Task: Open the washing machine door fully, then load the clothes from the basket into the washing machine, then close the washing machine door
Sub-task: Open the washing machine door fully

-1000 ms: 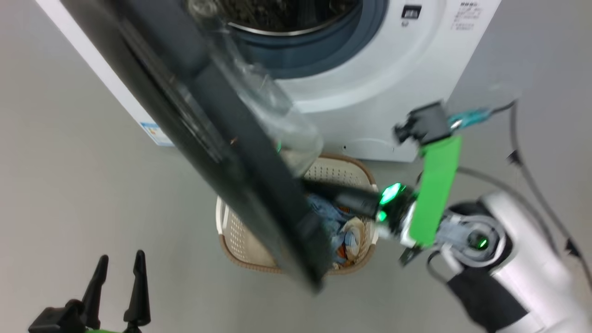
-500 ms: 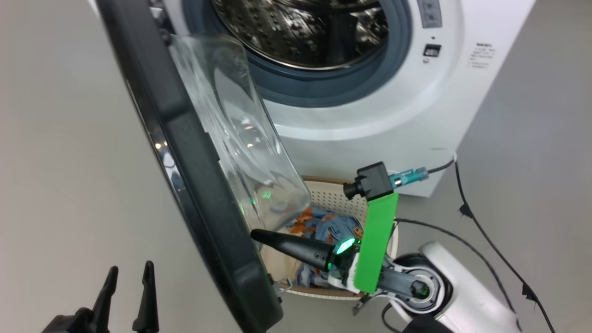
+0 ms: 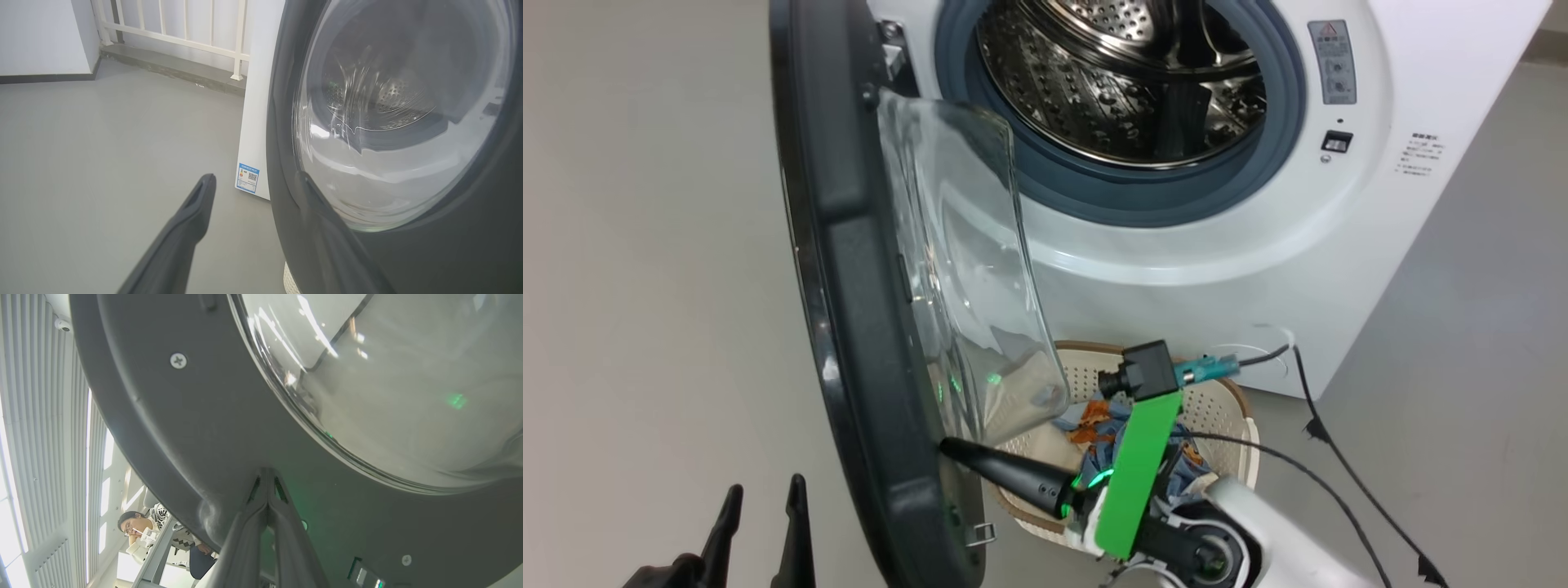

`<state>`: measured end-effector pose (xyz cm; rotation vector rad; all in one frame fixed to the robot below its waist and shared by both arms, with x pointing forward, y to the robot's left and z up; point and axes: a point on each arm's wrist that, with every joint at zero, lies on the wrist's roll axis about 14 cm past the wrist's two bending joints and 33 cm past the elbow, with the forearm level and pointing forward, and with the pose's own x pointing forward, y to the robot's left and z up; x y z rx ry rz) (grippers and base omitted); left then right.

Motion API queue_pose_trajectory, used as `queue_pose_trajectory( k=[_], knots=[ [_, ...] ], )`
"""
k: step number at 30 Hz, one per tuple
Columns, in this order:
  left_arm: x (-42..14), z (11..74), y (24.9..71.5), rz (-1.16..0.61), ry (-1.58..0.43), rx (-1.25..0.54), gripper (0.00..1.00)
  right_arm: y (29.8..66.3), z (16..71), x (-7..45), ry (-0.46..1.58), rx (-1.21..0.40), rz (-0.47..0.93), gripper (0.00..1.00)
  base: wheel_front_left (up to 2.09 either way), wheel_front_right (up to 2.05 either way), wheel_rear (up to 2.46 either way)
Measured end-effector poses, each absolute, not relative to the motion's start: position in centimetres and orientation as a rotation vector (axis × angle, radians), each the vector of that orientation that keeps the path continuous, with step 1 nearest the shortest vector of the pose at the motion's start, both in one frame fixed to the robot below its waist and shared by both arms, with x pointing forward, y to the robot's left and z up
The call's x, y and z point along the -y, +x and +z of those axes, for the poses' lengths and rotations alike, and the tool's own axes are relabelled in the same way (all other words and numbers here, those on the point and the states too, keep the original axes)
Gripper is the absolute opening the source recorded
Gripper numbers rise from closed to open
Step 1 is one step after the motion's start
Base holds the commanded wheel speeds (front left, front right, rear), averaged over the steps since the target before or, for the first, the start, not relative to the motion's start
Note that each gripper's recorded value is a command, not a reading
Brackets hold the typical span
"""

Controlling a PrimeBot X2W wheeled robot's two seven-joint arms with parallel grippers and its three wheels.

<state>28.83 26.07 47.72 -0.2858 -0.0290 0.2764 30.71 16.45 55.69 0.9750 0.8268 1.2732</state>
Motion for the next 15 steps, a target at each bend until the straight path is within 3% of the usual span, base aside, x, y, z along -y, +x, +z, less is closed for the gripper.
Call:
queue_pose_trajectory(
  k=[13, 15],
  knots=[
    [-26.2, 48.4, 28.7, 0.276, -0.295, 0.055, 1.0, 30.2, 55.4, -16.6, 0.962, -0.765, 1.232, 0.0, 0.0, 0.0, 0.0],
    [-26.3, 48.5, 28.7, 0.276, -0.296, 0.06, 1.0, 30.4, 55.7, -16.0, 0.935, -0.714, 1.226, 0.25, 0.0, 0.0, 0.0]
  ],
)
